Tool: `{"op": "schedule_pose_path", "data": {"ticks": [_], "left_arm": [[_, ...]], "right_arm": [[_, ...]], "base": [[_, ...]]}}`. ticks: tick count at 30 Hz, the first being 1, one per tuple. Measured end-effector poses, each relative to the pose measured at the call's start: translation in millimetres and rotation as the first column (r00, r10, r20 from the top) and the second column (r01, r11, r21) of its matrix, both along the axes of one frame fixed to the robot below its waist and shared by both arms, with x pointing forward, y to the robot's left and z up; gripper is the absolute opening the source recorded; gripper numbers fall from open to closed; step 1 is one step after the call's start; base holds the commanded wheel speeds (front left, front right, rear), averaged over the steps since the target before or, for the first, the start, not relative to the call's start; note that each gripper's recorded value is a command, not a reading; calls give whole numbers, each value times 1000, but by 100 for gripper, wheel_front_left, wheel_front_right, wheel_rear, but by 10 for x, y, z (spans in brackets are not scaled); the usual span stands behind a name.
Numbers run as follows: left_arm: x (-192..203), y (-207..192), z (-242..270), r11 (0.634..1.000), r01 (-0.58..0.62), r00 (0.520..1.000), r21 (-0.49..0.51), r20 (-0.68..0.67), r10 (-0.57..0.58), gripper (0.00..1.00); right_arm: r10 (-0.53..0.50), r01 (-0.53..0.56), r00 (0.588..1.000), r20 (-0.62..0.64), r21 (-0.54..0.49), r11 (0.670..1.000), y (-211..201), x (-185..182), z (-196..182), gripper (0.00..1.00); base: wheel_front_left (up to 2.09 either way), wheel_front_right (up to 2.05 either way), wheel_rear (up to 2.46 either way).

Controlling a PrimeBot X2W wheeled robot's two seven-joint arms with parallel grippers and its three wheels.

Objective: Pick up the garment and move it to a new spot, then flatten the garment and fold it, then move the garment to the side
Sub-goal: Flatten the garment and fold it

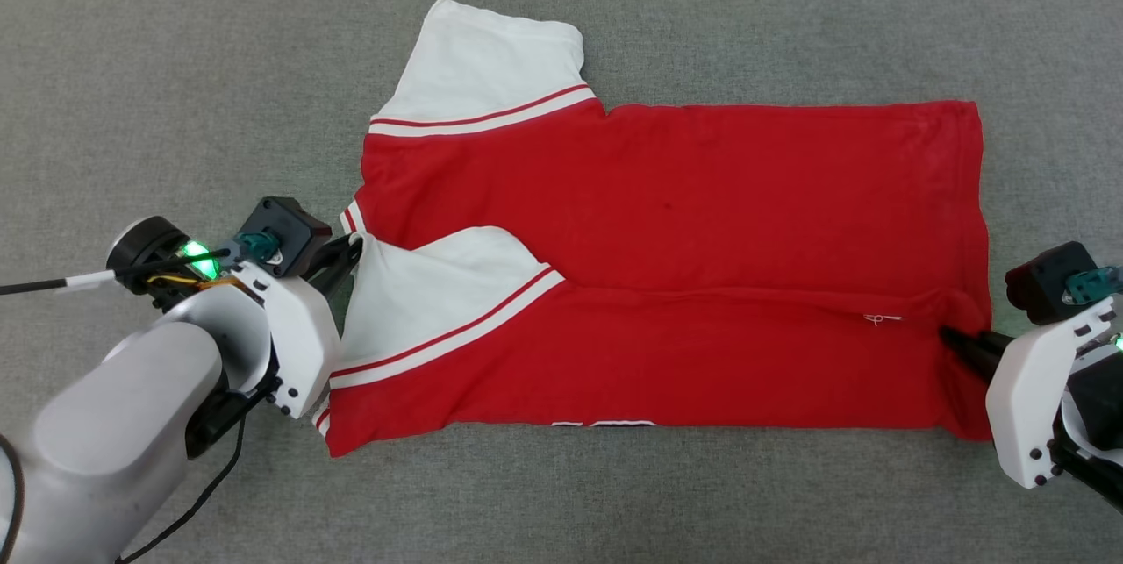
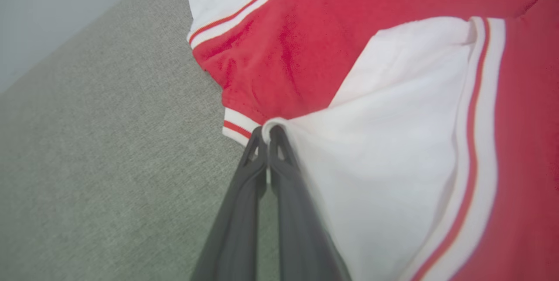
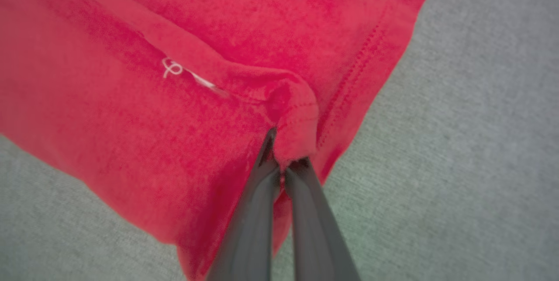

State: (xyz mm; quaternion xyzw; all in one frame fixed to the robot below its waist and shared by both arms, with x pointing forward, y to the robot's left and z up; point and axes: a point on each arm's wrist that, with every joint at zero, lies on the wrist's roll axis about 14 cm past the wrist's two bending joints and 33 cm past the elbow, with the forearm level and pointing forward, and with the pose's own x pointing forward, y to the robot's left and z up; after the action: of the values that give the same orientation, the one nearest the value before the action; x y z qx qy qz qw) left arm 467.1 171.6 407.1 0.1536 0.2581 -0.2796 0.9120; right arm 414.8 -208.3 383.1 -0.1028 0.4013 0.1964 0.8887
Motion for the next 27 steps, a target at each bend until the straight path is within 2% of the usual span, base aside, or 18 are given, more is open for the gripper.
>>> {"op": "schedule_pose_path", "data": {"ticks": [7,8,9,10,11,12,20,23,27], "left_arm": [[-58,31,-185,999,8,999,33,-48,-7,0],[-66,39,-187,999,7,999,37,-49,-5,4],[-73,37,-179,999,5,999,37,-49,-3,4],[-75,38,-158,999,0,999,33,-44,2,43],[-76,45,-124,999,-2,999,34,-33,3,100],[-69,56,-72,999,-3,1000,33,-16,4,100],[-28,230,566,997,-33,996,73,80,27,100],[-72,286,774,993,-42,998,106,57,36,100],[-208,326,868,985,-41,998,167,-44,49,100]], "right_arm": [[0,0,1000,4,5,1000,23,2,-28,0],[-2,2,1000,11,8,1000,25,-2,-14,4],[-5,4,1000,19,12,1000,25,-3,9,4],[-8,7,999,34,19,1000,27,4,44,26],[-11,9,999,51,25,1000,30,12,88,45],[-12,9,997,74,31,999,33,26,146,100],[-34,23,978,207,52,998,-47,-31,576,100],[-34,22,972,230,56,998,-46,-77,667,100],[-25,10,969,247,61,998,11,-102,731,100]], "base": [[0,0,0],[0,0,0],[0,0,0],[0,0,0],[0,0,0],[0,0,0],[0,0,0],[0,0,0],[0,0,0]]}}
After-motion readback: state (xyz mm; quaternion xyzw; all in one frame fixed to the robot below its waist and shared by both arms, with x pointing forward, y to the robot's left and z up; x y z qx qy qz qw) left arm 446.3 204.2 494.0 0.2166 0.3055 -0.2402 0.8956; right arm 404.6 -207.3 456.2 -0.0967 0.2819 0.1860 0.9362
